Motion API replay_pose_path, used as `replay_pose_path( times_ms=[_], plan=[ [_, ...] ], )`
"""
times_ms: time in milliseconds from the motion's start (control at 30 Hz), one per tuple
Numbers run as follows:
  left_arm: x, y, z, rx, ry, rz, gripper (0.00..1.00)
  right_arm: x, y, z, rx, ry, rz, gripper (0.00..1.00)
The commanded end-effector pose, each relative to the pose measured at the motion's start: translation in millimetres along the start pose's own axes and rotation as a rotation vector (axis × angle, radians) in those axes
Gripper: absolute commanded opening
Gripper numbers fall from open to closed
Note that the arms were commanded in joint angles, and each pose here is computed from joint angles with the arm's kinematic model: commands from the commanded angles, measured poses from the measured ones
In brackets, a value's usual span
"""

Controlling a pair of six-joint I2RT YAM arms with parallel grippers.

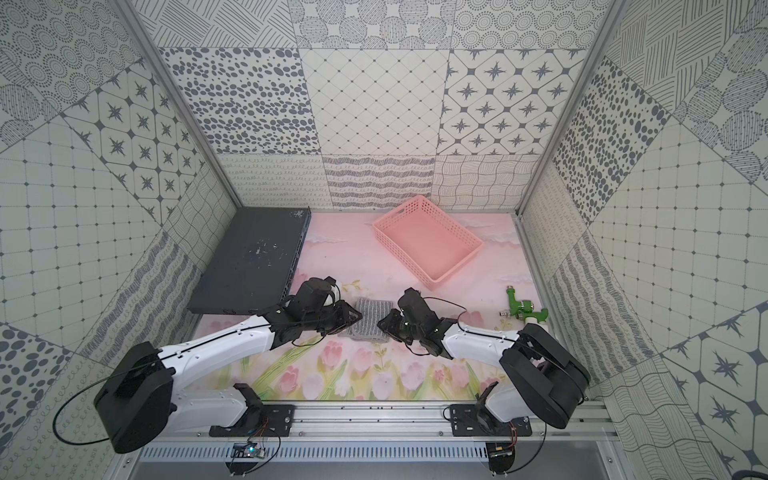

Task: Fold the square dishcloth
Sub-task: Smooth out the cleaning item at the center of the board.

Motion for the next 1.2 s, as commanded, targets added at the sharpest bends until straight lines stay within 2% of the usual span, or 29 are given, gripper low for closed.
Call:
replay_pose_path(
  times_ms=[0,167,300,500,667,833,967,1167],
  plan=[
    [-14,-31,25,0.115,0.01,0.111,0.27,-1,5,5,-0.055,-0.002,0.006,0.2],
    [-26,-30,53,0.114,0.028,0.117,0.27,1,-5,16,-0.046,0.016,0.025,0.18],
    [-33,-1,70,0.05,0.025,0.057,0.26,2,-11,23,-0.036,0.027,0.04,0.18],
    [-44,43,81,0.014,0.013,-0.035,0.25,6,-21,33,-0.03,0.055,0.062,0.17],
    [-56,59,75,0.034,-0.016,-0.071,0.25,6,-29,31,-0.014,0.049,0.076,0.17],
    [-59,48,62,0.109,-0.023,-0.068,0.3,6,-28,25,-0.011,0.036,0.072,0.17],
    [-60,30,46,0.176,-0.029,-0.055,0.31,2,-4,19,-0.036,0.031,0.026,0.17],
    [-47,21,28,0.187,-0.022,-0.039,0.29,-18,36,0,-0.051,-0.044,-0.065,0.2]
  ],
)
Point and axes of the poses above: each gripper's point midway between its finger pads, its own z axis out along the fingers, its own y axis along the line the jaws close on, x = y × z, the point moved 2 cm from there along -z, back along the fingers, and after that the axes turned 11 degrees about z, right-handed, at the moved point
